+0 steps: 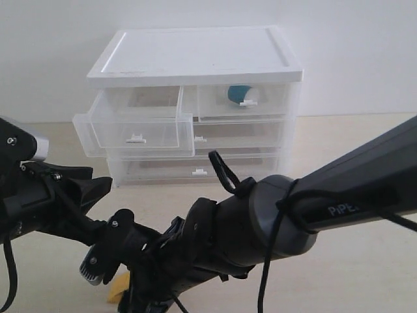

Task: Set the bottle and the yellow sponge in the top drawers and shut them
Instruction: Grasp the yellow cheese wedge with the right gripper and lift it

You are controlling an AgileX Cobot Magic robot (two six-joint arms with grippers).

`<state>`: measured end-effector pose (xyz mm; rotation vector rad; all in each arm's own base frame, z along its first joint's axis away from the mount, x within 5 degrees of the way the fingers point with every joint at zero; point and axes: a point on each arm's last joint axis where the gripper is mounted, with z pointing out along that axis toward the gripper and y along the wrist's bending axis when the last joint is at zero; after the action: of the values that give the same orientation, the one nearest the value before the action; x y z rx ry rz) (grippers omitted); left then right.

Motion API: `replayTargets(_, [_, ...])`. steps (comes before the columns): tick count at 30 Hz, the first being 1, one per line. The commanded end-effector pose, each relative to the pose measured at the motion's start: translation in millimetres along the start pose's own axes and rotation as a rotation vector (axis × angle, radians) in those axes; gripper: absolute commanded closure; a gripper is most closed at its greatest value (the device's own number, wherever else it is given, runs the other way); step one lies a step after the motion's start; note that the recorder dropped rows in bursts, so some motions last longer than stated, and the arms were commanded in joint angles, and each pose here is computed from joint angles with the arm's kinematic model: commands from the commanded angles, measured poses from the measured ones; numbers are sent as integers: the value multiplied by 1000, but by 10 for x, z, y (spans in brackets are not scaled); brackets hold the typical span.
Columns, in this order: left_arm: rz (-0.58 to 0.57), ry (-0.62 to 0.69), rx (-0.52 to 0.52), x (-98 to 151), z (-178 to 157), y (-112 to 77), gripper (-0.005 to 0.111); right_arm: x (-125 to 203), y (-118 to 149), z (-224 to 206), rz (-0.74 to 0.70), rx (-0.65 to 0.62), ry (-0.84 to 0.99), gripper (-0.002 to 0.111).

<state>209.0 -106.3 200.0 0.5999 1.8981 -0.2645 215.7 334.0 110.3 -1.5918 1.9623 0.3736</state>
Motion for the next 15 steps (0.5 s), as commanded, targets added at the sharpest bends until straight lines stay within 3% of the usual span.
replayTargets(1, [-8, -6, -2, -19, -7, 5, 74, -31, -16, 14, -5, 8, -9, 85])
replayTargets(4, [-8, -6, -2, -19, -7, 5, 74, -36, -20, 8, -5, 13, -11, 108])
replayTargets(9, [-8, -6, -2, -19, -7, 5, 74, -59, -13, -26, -6, 2, -18, 108])
replayTargets(15, [-8, 0, -2, -13, -7, 5, 74, -288, 16, -389, -7, -55, -96, 108])
